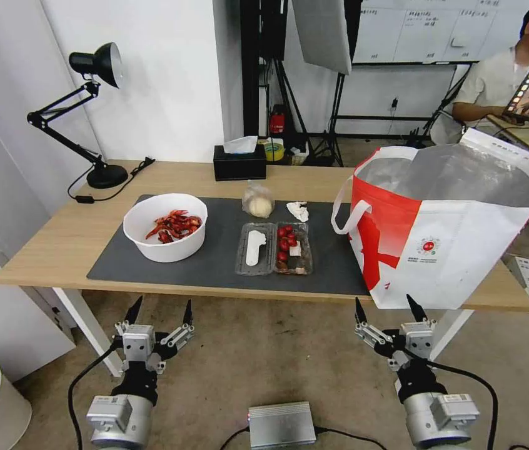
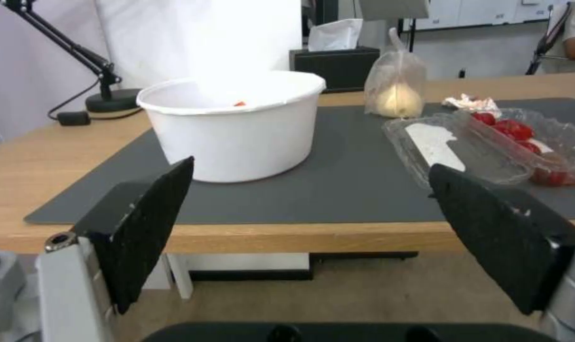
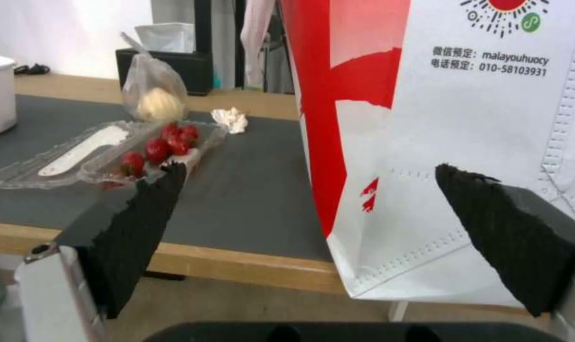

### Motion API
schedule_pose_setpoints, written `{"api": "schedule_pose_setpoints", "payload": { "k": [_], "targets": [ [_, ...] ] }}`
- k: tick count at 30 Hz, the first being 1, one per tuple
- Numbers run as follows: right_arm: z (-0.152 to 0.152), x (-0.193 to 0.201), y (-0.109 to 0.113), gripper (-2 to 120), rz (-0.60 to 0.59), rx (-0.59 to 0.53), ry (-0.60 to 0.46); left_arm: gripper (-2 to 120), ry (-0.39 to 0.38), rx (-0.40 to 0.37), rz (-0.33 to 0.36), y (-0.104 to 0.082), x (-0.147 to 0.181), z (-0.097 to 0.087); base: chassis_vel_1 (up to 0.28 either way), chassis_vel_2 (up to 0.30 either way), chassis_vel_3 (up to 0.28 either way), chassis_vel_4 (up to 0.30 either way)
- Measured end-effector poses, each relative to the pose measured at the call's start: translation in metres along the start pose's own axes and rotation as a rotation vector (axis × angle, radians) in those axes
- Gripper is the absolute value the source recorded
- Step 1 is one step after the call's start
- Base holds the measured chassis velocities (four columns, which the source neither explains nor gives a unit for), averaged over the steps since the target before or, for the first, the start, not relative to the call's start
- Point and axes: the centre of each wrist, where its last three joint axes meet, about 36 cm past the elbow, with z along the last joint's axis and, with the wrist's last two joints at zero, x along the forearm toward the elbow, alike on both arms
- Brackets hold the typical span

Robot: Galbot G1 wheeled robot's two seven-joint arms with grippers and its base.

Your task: Pick up the trash from the table and place it into the takeout bag.

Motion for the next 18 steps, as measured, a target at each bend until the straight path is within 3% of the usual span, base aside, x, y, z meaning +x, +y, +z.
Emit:
{"api": "schedule_pose_setpoints", "payload": {
  "k": [18],
  "targets": [
    [0.0,0.0,0.0,100,0.0,0.0,0.0,100,0.0,0.0,0.0,0.0,0.0,0.0,0.0,0.0,0.0,0.0]
  ]
}}
